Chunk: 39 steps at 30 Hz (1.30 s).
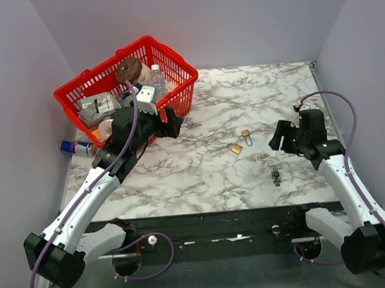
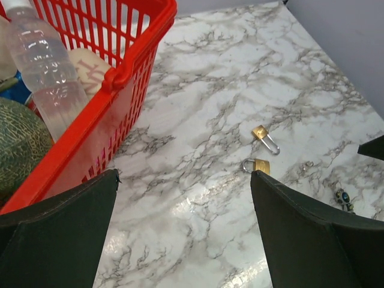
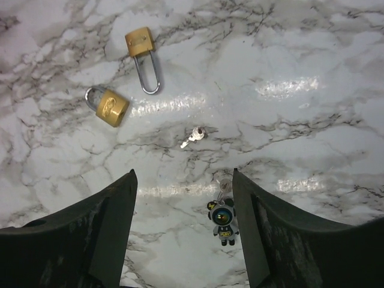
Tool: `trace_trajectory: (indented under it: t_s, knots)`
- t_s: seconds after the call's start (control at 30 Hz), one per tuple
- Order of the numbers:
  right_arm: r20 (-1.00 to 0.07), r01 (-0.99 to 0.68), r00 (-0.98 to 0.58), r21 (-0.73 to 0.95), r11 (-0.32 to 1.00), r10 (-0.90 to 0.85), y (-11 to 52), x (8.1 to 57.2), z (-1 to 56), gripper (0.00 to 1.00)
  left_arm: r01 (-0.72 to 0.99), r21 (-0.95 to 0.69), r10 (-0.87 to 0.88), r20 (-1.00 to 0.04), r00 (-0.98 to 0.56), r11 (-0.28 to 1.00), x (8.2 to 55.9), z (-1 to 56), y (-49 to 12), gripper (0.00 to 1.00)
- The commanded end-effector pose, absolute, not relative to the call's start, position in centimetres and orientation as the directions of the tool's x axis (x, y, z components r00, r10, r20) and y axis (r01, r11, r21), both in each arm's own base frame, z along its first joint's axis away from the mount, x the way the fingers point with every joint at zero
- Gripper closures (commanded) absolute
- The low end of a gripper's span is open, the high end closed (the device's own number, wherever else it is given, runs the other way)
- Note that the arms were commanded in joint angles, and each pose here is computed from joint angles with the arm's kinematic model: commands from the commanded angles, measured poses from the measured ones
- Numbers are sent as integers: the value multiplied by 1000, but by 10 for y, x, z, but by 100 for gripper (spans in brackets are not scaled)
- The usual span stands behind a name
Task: Unlock with the key
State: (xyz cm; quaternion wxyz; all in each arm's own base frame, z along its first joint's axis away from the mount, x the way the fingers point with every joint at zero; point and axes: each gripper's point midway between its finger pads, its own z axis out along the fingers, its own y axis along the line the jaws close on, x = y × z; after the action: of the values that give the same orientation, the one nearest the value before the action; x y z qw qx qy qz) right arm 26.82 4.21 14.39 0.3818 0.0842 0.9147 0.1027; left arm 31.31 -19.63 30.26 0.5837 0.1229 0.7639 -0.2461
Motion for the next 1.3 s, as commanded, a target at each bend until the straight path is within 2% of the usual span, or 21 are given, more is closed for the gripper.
trace_trajectory:
  t_s: [0.0,0.4,0.47,0.53,1.27]
  knots:
    - [-619,77,-753,257,963,226,53,271,110,29,543,-246,-134,-962,-238,803,305,317,-207,1]
    - [-534,88,-824,205,975,187,52,293,64,41,611,-235,-101,-964,-246,756,294,310,-224,1]
    - [-511,84,-841,201,976,178,54,294,56,50,613,-232,-99,-965,-243,755,294,310,-225,1]
    - [-497,74,-852,200,977,166,55,293,52,52,614,-232,-99,-965,-243,754,293,310,-225,1]
    - [-417,15,-903,209,978,103,63,298,32,61,647,-235,-107,-967,-231,725,286,316,-231,1]
